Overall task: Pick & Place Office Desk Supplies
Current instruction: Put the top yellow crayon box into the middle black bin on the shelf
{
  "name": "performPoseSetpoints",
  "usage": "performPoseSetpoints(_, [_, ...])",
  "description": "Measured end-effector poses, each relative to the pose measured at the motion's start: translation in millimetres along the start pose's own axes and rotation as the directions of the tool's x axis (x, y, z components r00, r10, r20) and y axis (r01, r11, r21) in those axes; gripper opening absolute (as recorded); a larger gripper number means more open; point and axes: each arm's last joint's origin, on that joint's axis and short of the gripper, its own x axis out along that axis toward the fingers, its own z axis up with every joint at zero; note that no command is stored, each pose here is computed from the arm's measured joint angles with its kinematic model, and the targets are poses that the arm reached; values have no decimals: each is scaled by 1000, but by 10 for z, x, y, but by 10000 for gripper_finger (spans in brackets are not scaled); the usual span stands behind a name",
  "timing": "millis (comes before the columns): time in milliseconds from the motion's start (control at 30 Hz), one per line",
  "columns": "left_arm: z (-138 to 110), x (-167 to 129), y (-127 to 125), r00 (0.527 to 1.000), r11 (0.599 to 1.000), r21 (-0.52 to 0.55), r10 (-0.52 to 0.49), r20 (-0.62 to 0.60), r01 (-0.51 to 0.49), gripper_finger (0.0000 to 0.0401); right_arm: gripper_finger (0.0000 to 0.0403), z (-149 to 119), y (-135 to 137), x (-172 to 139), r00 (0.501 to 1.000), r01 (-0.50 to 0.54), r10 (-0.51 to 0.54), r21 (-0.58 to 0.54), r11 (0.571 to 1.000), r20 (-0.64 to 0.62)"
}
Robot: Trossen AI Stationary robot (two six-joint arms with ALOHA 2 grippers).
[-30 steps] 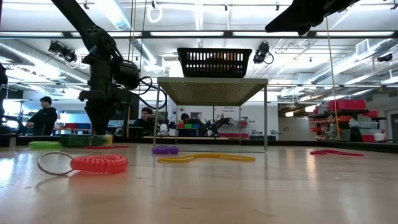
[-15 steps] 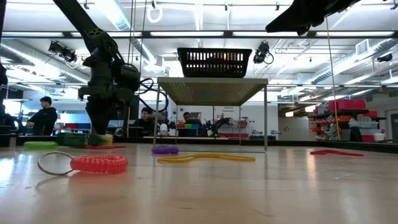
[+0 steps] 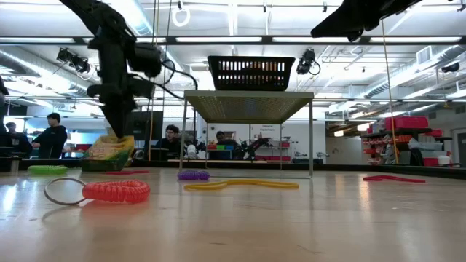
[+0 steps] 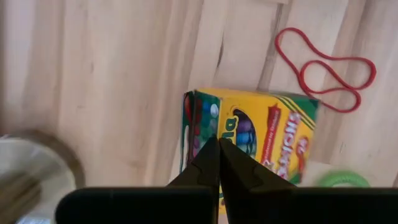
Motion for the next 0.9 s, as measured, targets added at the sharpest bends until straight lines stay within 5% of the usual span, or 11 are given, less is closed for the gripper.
performPoseSetpoints(567, [-54,-643,-682,937,959,67,252,244,-275,3,6,5,0,0,1000,0,-1,24,1000,5])
performPoseSetpoints(900, [31,-672,-1288,897,908,224,262,356,-354,4,6,5,0,0,1000,1,-1,39,999,5])
